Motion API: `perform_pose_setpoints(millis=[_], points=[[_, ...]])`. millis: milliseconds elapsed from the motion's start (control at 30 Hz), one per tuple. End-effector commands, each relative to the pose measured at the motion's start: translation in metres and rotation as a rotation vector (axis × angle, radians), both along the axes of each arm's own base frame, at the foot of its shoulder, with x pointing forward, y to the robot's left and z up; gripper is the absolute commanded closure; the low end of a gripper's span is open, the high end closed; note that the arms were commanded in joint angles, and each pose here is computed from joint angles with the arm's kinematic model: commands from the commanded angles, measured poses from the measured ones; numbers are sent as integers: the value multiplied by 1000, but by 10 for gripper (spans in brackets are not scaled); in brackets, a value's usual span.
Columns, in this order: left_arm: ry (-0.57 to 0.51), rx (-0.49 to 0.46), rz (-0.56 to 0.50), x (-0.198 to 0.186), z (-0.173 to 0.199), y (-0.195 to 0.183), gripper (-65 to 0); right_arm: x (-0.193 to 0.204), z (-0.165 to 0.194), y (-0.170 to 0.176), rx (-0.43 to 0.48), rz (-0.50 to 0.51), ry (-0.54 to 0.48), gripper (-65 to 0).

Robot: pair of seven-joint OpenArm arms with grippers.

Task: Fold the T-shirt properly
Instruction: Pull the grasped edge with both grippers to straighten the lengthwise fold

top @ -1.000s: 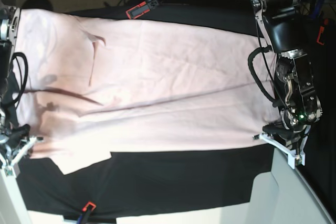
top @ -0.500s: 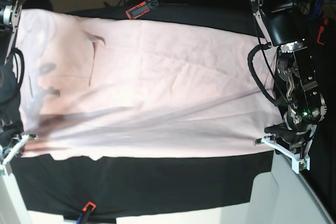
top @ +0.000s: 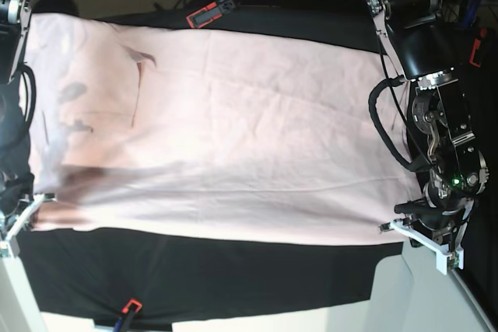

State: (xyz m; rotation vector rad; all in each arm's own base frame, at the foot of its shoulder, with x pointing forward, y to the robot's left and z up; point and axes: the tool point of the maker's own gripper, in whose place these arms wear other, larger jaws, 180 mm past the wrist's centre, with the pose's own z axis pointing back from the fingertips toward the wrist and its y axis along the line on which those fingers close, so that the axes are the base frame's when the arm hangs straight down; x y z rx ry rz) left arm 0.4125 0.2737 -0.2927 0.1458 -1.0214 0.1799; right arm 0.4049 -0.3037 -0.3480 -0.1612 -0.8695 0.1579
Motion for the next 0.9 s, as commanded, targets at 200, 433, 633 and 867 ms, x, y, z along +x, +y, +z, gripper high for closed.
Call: perform_pose_setpoints(millis=[200,433,633,867], points=[[-25,49,-39,2,7,-7,0,0,19,1,-24,15,-64,-3],[43,45,-45,-18,-21,-10,0,-31,8,-15,-25,-45,-23,-3],[104,62,-51,-47,-44,-9,0,-69,-10,-17,-21,-69,20,-3],[130,98,-75,-87,-48,-15,0,-105,-39,-3,-3,-64,105,-3]])
